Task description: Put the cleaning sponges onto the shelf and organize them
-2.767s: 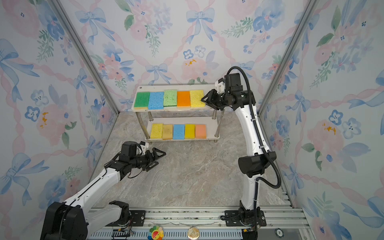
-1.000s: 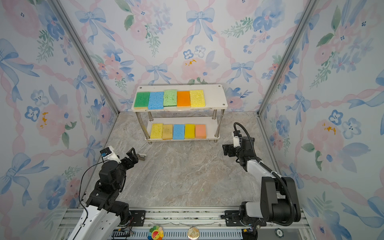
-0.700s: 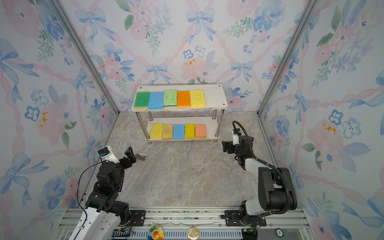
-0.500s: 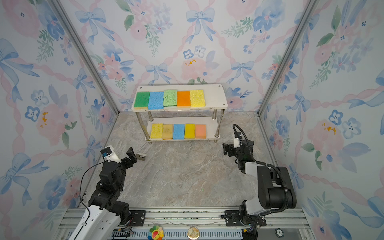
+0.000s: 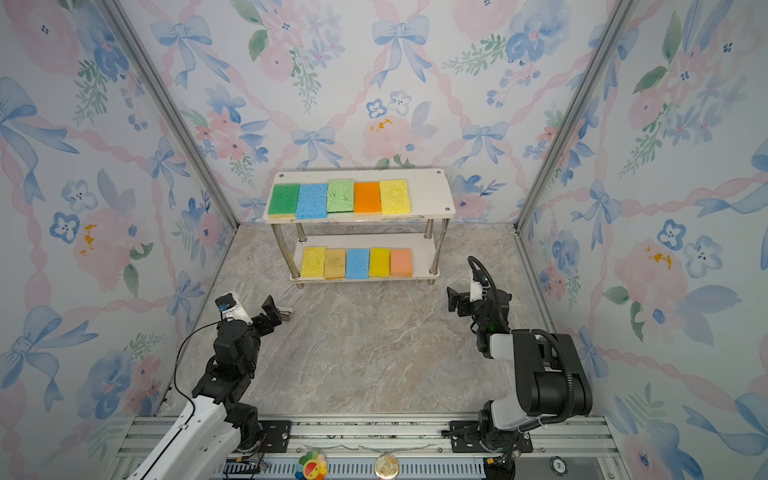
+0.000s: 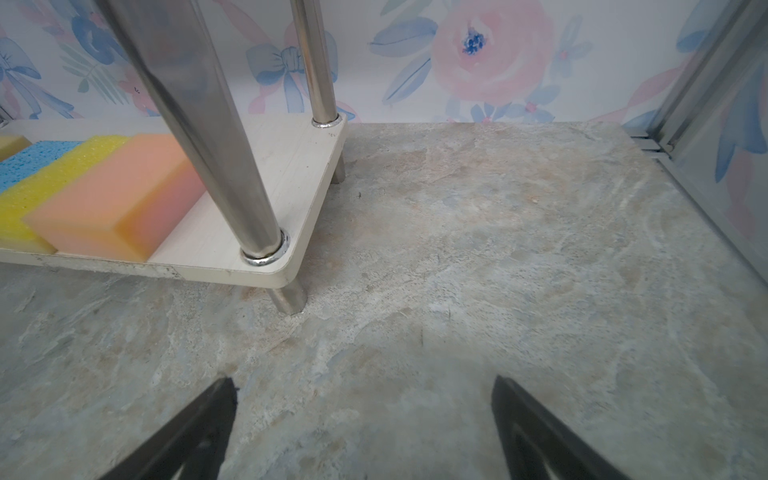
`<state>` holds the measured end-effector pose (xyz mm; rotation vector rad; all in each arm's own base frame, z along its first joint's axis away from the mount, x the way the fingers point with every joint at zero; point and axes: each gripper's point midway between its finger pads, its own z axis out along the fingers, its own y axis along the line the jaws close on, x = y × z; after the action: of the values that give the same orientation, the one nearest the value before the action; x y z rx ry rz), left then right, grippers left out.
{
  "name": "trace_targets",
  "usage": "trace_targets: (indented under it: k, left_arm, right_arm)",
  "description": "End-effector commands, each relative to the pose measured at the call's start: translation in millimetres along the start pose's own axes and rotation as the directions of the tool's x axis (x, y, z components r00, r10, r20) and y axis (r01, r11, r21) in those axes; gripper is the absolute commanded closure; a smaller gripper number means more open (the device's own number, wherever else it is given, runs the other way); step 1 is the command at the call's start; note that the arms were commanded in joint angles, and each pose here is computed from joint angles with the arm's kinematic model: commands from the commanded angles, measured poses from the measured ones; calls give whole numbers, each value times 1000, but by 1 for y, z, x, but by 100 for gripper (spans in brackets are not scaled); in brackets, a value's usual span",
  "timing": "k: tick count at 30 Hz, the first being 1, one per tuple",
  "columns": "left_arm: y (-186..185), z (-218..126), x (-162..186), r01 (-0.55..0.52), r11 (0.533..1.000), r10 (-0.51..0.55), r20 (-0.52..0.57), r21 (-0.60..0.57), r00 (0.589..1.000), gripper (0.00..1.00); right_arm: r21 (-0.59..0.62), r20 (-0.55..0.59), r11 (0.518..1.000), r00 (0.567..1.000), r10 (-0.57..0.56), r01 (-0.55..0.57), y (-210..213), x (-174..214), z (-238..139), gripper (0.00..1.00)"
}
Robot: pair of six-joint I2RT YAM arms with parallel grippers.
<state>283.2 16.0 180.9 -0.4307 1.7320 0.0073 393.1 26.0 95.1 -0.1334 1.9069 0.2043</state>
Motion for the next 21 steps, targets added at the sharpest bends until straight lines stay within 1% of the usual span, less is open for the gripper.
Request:
trace_targets:
  k: [1,5,8,14,17,19,21]
  left_arm:
    - [0,0,-6,-20,1000,20,50,8,999,2]
    - [-5,2,-2,-79,996,78,47,35,996,2]
    - [-2,7,9,-119,993,119,20,18,993,2]
    - [1,14,19,-144,990,144,-5,-4,990,2]
    - [-9,24,28,-216,975,217,-39,46,975,2]
    - [-17,34,40,-258,962,265,-81,92,961,2]
    - [-19,46,50,-273,957,283,-118,97,952,2]
  right_arm:
    - [42,46,999,999,10,-12,-9,-5,-2,3]
    - [67,31,998,1000,-5,3,-9,-5,1,3]
    - [89,22,996,1000,-18,16,-8,-5,2,3]
    - [89,24,996,1000,-17,14,-8,-5,2,3]
    - [90,24,996,1000,-17,15,-8,-5,2,3]
    - [89,24,996,1000,-17,15,-8,-5,2,3]
    - [87,23,996,1000,-16,14,-8,-5,2,3]
